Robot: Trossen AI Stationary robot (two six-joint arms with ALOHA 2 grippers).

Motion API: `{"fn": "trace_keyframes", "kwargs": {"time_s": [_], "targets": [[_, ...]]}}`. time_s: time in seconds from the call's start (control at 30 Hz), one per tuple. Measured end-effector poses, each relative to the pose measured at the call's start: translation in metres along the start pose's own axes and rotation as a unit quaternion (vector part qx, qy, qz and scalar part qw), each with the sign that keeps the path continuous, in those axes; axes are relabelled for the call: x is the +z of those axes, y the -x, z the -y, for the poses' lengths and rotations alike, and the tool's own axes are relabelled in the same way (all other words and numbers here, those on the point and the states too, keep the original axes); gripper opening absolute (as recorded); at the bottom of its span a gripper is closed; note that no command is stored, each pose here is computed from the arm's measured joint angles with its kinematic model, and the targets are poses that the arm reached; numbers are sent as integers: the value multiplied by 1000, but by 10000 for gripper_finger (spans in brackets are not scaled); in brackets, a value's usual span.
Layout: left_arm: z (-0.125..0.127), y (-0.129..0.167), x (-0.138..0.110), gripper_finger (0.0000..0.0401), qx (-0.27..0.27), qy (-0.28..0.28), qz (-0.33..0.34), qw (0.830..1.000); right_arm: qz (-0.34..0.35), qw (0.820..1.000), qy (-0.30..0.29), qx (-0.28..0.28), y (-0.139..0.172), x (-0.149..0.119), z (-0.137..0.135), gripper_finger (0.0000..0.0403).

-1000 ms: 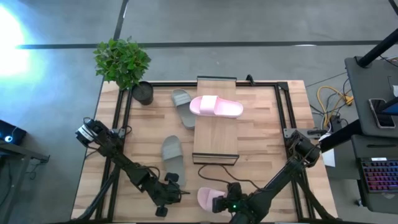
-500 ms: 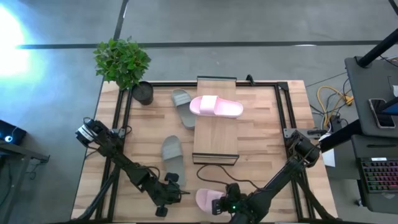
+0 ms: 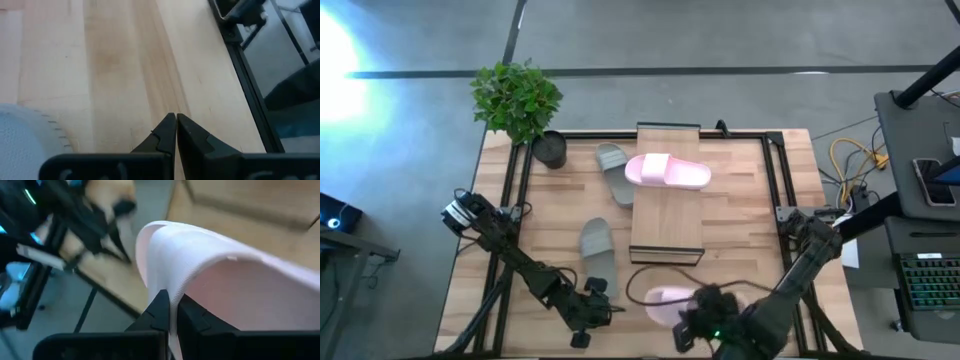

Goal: Pick and place slides into the shelf
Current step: Put the pink slide on the shelf

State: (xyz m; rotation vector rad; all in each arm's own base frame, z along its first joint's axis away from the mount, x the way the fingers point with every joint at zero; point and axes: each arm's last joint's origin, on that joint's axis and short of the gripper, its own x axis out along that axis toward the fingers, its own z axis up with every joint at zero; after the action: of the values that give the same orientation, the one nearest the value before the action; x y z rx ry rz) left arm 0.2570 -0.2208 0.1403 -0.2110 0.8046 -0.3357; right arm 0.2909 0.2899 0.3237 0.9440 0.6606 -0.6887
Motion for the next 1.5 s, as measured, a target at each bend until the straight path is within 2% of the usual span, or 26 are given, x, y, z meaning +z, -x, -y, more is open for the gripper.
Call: {"fn": "trace_keyframes", "kwargs": {"time_s": [0.1, 0.17, 0.27, 0.5, 0.7, 0.83, 0.97, 1.23, 1.5], "targets": [[-1, 5, 6, 0, 26, 51, 32, 998, 26, 1000, 5, -11, 23, 28, -3, 10], [1, 15, 16, 0, 28, 63, 70, 995, 35, 999, 16, -30, 30, 44, -2, 9], [3, 36, 33, 0, 24, 77, 116, 990, 34, 998, 45, -27, 34, 69, -5, 9], [-16, 92, 64, 0, -11, 111, 191, 975, 47, 997, 65, -23, 42, 163, 12, 9], [-38, 130, 65, 0, 2, 121, 229, 966, 23, 995, 62, 79, 21, 237, 26, 9], [-55, 144, 54, 0, 37, 132, 218, 966, 10, 996, 29, 85, -15, 269, 50, 9], [-70, 155, 45, 0, 56, 143, 222, 963, -13, 995, 3, 97, -44, 278, 64, 9], [-106, 177, 32, 0, 90, 165, 255, 949, -6, 989, -50, 142, -76, 267, 68, 11], [-134, 194, 36, 0, 97, 139, 272, 947, -19, 988, -110, 108, -101, 249, 91, 12]]}}
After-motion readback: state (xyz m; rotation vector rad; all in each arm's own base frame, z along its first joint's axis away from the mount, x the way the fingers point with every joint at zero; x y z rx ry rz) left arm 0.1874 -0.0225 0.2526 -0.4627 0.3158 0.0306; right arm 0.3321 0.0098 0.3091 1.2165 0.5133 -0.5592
